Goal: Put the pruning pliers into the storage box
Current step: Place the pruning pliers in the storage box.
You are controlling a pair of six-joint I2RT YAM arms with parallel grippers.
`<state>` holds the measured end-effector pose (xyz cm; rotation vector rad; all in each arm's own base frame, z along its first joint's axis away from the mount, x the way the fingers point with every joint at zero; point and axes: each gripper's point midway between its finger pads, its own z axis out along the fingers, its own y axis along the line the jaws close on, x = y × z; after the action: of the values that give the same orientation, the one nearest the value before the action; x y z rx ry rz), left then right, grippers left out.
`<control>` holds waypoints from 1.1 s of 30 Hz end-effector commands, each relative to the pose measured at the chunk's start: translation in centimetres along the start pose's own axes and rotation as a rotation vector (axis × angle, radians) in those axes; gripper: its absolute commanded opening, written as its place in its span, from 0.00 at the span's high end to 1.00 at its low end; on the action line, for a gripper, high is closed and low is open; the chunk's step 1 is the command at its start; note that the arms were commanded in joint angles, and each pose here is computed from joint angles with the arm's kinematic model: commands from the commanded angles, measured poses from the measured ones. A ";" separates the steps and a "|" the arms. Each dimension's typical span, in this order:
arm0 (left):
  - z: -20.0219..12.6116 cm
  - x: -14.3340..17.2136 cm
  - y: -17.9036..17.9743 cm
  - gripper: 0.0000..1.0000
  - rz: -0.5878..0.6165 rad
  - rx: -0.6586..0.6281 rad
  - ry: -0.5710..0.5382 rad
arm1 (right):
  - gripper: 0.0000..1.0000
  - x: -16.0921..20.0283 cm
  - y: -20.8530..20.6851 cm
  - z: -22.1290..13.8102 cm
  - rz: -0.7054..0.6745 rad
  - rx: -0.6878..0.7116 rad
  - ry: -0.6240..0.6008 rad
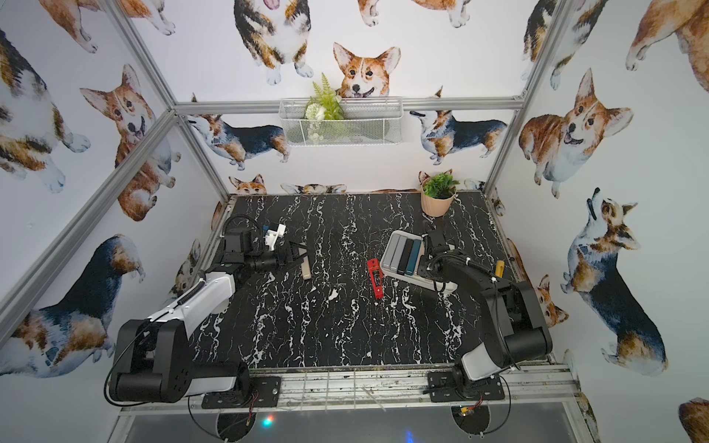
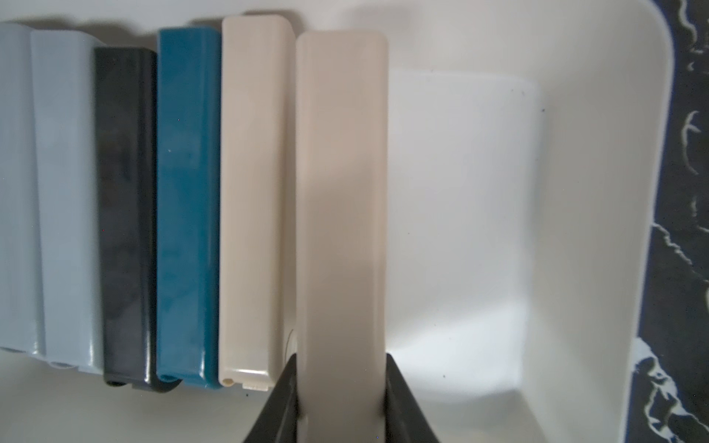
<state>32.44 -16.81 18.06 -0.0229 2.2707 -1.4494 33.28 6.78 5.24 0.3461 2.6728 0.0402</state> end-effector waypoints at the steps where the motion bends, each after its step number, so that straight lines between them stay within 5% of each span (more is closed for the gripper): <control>1: -0.1 -0.4 -0.4 0.00 0.021 0.012 -0.005 | 1.00 -0.6 0.5 0.3 0.005 -0.016 -0.016; 33: 0.1 -0.3 -0.2 0.00 0.014 0.011 0.002 | 1.00 -0.8 -0.1 2.0 -0.002 0.022 0.008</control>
<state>32.54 -16.82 17.88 -0.0272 2.2759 -1.4507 34.28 6.71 3.51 0.3555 2.7026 0.0298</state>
